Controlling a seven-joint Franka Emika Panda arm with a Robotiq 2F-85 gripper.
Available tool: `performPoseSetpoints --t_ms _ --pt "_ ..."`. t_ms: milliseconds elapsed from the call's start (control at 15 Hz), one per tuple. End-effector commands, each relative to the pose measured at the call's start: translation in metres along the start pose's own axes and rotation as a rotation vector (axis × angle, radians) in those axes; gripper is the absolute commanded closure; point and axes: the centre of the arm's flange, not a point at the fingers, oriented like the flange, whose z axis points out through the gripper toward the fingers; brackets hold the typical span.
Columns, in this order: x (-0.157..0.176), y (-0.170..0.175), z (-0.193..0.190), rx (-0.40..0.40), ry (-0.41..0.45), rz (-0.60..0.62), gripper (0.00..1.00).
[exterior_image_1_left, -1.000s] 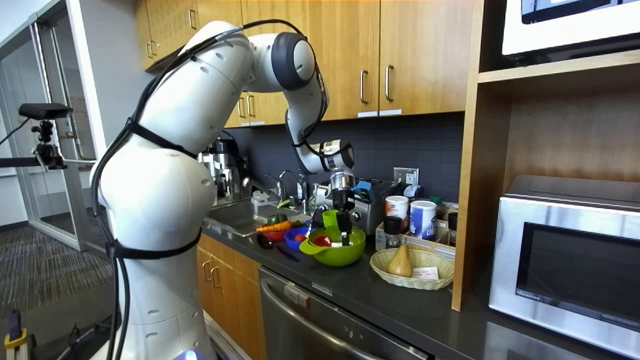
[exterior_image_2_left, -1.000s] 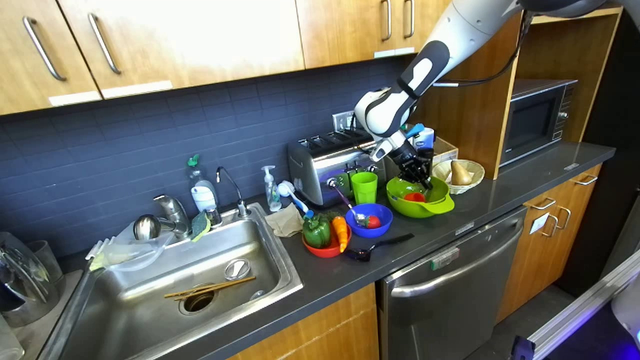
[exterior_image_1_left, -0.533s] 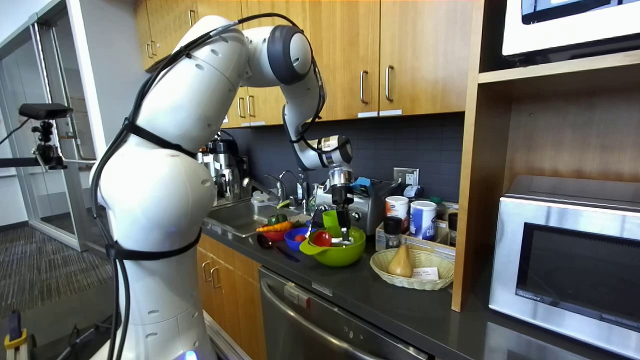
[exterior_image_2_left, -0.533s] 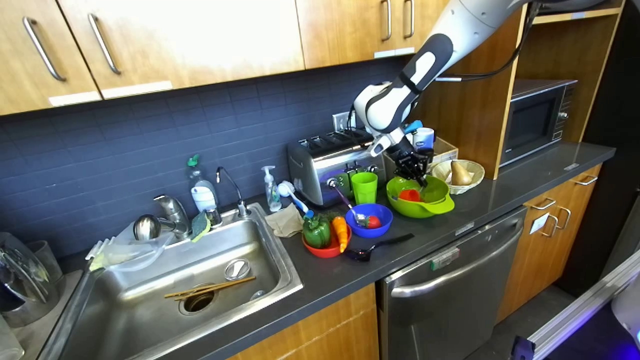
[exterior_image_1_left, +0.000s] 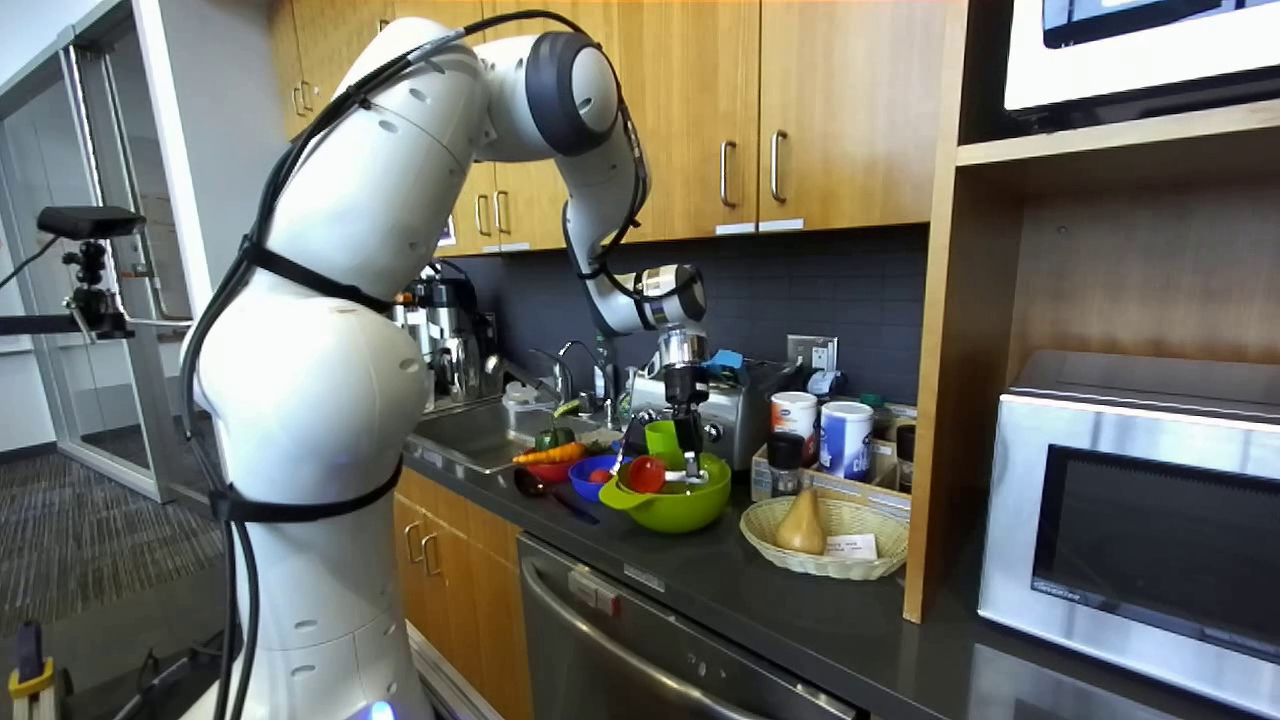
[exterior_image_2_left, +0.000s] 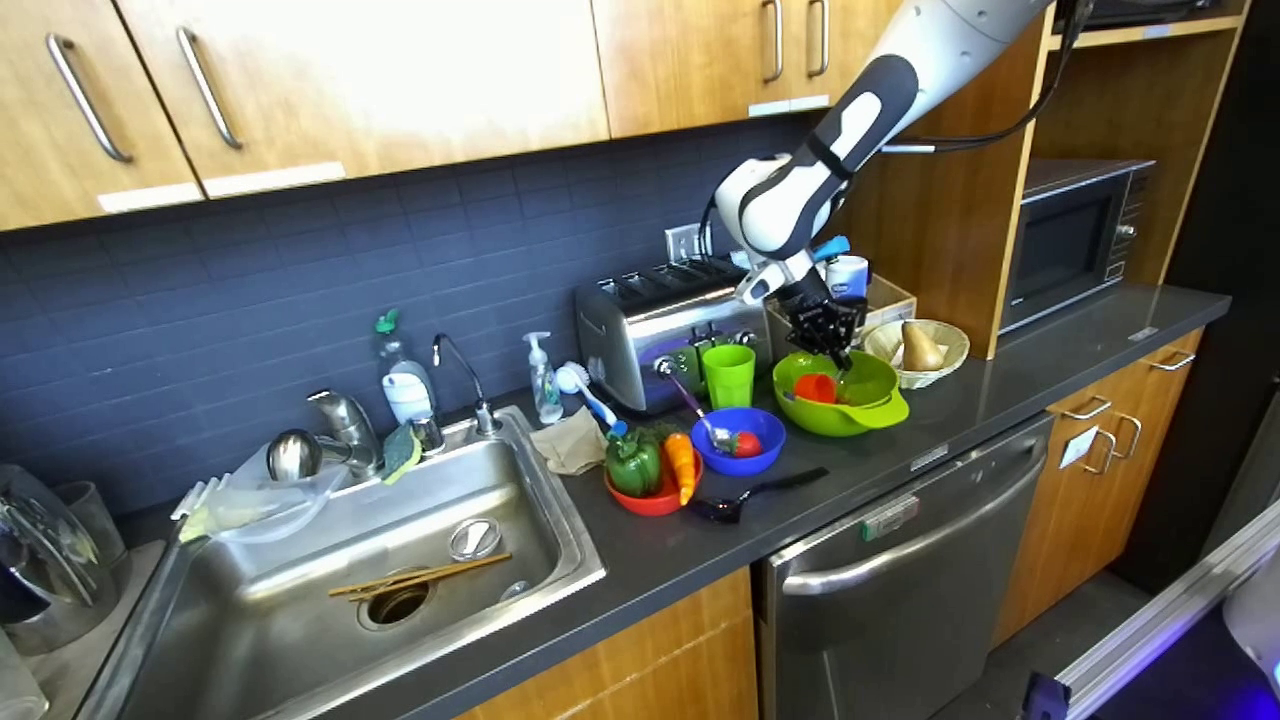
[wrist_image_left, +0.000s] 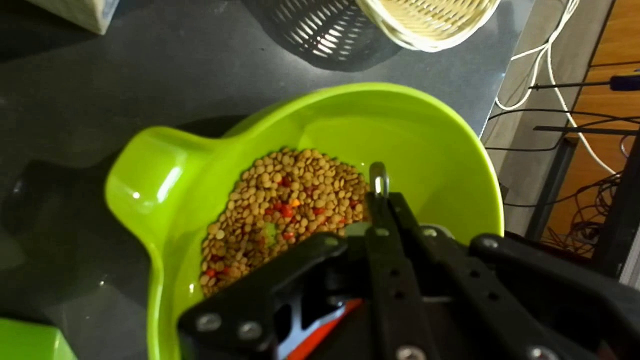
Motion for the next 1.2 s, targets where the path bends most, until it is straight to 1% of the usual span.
performPoseSetpoints --t_ms 0,267,467,800,933,1133 --pt "-0.006 -0.020 -0.005 -0.065 0.026 0.013 0.99" --pt "-0.015 -0.015 -0.006 -0.129 0.043 0.009 0.99" --pt "-0.019 -0.016 -0.009 -0.172 0.039 0.013 0.99" --pt "-0.022 -0.016 -0.012 -0.218 0.025 0.001 0.99" --pt "-0.022 -0.016 -0.010 -0.240 0.009 -0.005 0.99" --pt "-0.020 -0.017 -0.003 -0.296 -0.039 -0.005 0.99"
